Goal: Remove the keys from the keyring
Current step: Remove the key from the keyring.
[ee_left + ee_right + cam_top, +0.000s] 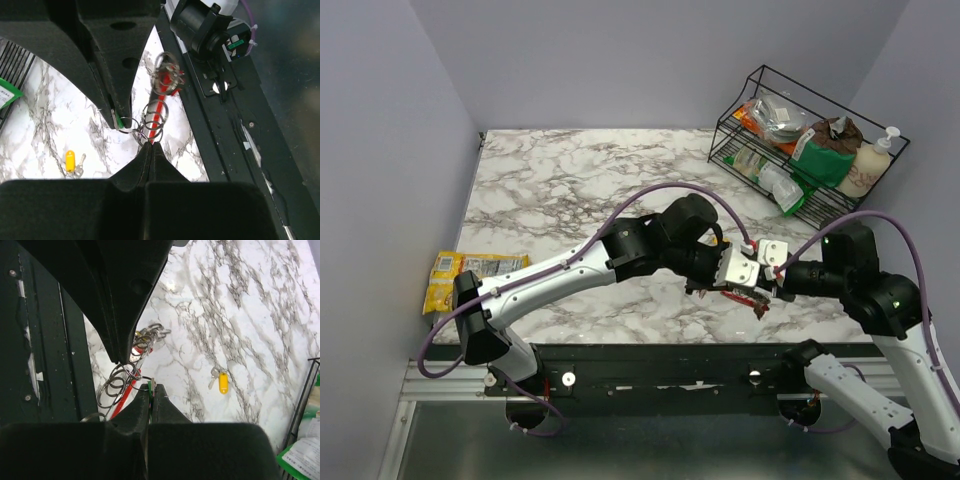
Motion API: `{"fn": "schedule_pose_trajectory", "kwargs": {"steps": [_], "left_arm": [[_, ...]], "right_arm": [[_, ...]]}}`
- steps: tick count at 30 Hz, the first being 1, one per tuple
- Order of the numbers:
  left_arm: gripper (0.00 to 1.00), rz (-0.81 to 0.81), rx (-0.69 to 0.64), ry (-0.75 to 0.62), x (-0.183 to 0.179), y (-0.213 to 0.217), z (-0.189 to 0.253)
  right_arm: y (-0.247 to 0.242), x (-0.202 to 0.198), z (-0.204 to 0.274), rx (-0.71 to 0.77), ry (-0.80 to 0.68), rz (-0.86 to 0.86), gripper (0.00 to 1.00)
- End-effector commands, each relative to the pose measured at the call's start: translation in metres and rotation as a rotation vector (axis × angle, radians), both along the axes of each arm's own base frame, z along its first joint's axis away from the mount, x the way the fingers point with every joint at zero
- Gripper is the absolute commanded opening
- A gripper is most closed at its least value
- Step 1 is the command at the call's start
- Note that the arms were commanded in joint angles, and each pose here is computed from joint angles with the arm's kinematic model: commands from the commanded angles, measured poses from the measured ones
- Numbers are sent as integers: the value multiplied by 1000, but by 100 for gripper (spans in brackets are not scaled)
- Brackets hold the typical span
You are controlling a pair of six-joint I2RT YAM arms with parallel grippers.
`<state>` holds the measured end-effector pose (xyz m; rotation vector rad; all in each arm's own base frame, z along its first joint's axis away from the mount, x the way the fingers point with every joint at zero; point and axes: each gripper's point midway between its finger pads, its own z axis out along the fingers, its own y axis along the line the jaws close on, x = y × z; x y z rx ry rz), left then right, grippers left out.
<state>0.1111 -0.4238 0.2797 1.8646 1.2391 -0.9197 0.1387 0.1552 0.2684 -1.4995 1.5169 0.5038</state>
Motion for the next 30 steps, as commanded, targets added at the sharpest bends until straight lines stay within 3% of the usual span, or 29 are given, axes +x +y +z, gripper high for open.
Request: {"fn": "schedule_pose_trajectory", "kwargs": {"steps": [1,9,20,25,30], "left_arm": [[0,101,26,127,10,-30,-20],[0,86,-12,228,15,-32,-13],[0,-14,-41,257,-5,-21,-1],[0,-26,-41,267,-9,-20,-1],[0,4,-66,296,-1,-16,4]], "right_arm": [[-5,17,-7,-108,-136,13,1],[-16,38,-9,-127,-243,-95,1],[-7,56,-10,38,-221,-232,1],[2,51,-5,102,-197,-199,1],[-10,50,-5,58,-258,-212,1]]}}
